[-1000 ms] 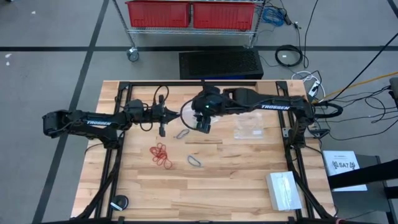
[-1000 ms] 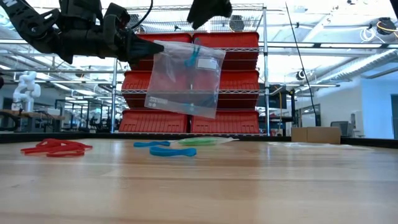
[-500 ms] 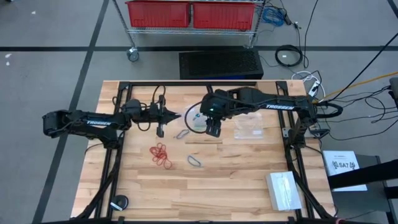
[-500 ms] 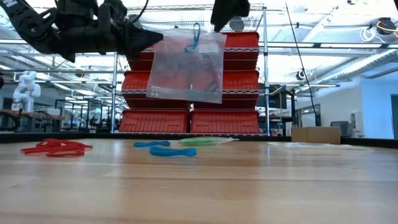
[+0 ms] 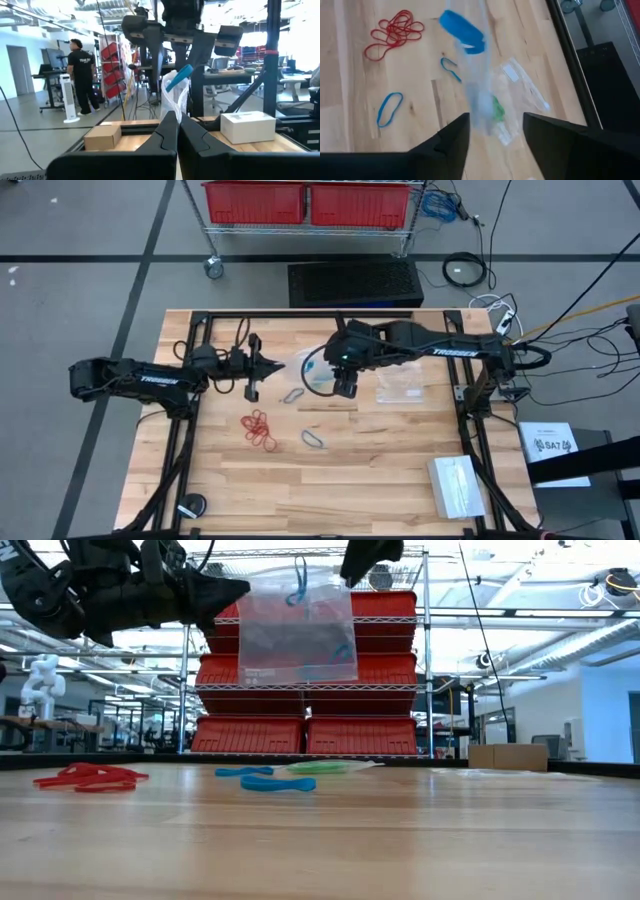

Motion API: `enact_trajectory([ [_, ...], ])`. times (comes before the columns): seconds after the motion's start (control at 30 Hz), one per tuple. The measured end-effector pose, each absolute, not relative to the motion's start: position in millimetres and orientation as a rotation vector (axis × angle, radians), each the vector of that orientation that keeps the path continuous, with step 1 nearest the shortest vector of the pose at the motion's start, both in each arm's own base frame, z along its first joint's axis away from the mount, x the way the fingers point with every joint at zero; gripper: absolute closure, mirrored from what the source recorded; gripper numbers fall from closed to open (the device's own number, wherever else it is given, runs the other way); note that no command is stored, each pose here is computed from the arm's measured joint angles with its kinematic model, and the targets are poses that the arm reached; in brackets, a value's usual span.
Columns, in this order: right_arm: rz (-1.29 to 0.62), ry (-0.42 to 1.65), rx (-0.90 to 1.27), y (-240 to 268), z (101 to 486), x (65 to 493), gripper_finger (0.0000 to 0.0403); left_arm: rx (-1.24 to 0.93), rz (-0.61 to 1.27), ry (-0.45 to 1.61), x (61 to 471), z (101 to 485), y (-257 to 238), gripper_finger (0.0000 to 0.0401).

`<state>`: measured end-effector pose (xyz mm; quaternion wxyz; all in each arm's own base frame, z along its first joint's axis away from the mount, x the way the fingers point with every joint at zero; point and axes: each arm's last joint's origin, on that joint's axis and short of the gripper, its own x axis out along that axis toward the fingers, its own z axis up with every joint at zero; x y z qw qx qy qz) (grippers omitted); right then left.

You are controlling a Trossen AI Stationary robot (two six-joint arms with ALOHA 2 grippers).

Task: Sort rubber bands
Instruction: Put the blue rubber band into the left transparent zip bag

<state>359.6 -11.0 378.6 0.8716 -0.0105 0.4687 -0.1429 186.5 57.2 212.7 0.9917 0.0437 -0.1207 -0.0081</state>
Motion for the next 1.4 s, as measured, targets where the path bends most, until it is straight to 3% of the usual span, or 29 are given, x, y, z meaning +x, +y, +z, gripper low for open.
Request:
enact_trajectory([
  [0.23, -0.275, 0.939, -0.057, -10, 369, 368, 0.0389, 0.091, -0.016, -0.249, 186, 213, 57, 0.0401],
  [0.63, -0.234, 0.888, -0.022, -8, 372, 372, 0.0398, 0.090, -0.015, -0.247, 186, 213, 57, 0.0401],
  [0.77, -0.271, 0.916, 0.016, -8, 372, 367, 0.0372, 0.088, -0.014, -0.240, 187, 213, 57, 0.0401],
  [1.0, -0.415, 1.069, 0.123, -1, 379, 330, 0.0261, 0.084, 0.018, -0.213, 187, 210, 59, 0.0401],
  [1.1, -0.387, 1.085, 0.201, 13, 373, 329, 0.0220, 0.085, 0.019, -0.214, 187, 210, 59, 0.0401],
  [1.27, -0.261, 1.082, 0.264, 51, 317, 349, 0.0186, 0.084, 0.019, -0.215, 187, 210, 59, 0.0401],
  [1.4, -0.113, 0.934, 0.387, 76, 265, 365, 0.0182, 0.084, 0.018, -0.213, 187, 210, 59, 0.0401],
])
